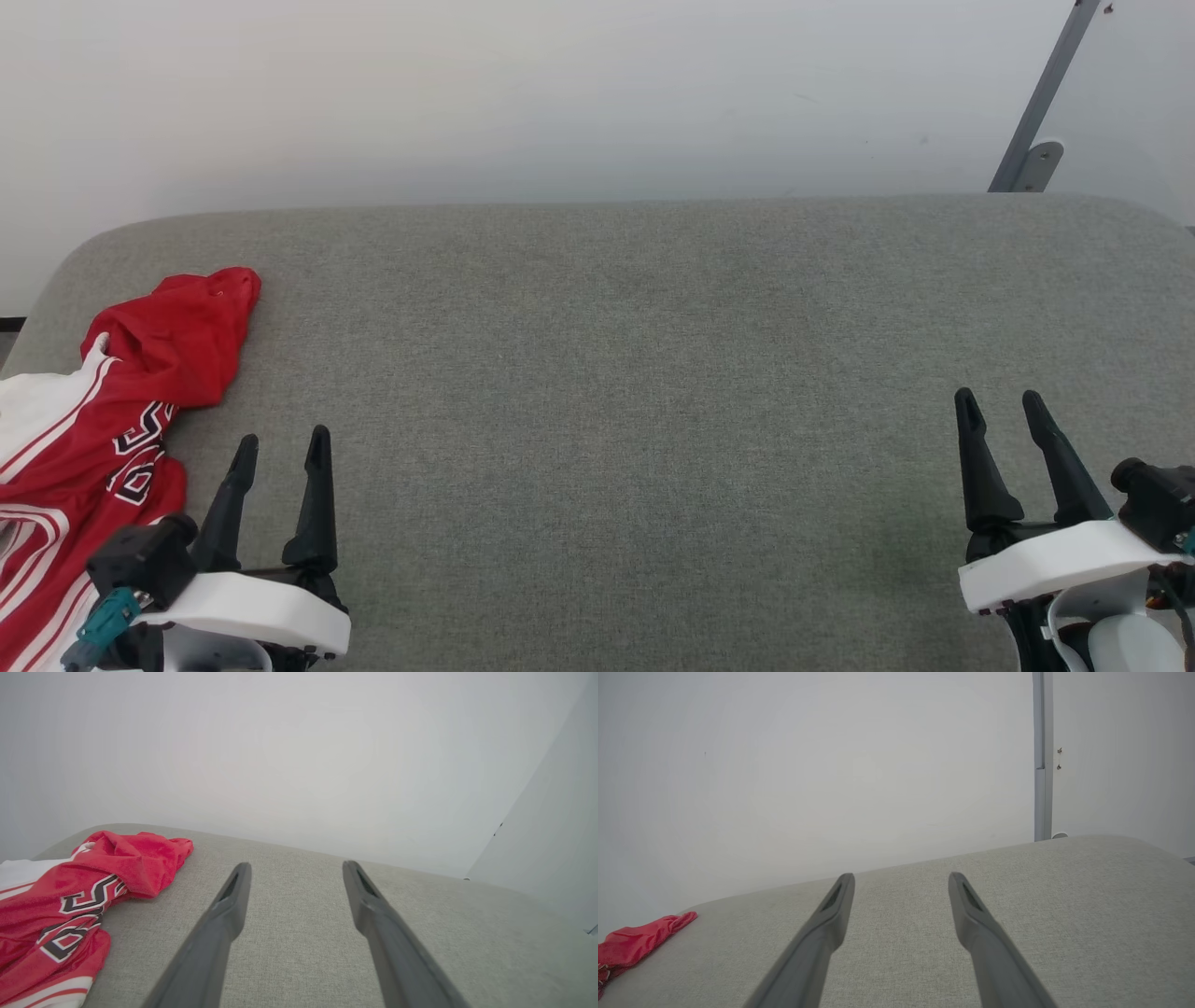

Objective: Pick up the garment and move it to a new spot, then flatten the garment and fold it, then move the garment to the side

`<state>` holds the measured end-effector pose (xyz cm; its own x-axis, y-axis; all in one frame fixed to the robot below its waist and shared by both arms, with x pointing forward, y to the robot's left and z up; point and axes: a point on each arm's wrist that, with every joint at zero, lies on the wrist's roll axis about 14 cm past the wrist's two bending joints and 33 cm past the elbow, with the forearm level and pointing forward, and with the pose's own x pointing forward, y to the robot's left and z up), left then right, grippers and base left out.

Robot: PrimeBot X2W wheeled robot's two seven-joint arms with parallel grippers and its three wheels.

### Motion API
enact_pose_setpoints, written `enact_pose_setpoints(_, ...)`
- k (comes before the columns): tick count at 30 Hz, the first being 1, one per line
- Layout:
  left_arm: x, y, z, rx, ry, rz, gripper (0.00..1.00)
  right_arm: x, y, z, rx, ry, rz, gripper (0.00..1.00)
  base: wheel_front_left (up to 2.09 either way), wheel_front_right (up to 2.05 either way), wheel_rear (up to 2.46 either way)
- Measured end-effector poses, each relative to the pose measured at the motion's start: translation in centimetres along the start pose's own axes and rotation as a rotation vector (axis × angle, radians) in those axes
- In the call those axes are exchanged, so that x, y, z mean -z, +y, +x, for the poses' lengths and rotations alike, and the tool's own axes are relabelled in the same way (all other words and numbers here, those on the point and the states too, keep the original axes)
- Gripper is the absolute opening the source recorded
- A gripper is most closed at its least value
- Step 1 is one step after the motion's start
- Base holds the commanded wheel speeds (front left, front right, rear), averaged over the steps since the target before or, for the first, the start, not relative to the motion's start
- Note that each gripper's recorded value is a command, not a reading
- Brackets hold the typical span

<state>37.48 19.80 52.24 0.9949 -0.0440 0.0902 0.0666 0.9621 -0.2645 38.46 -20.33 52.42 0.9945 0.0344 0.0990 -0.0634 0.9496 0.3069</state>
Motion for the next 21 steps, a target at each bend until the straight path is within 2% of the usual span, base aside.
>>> enact_pose_setpoints(21,-0.76,-0.70,-0.20,0.051,-0.040,0.154,1.00,-0.78,0.82,0.09,-0.050,-0.038,-0.163,1.00,0.00,0.00,0.00)
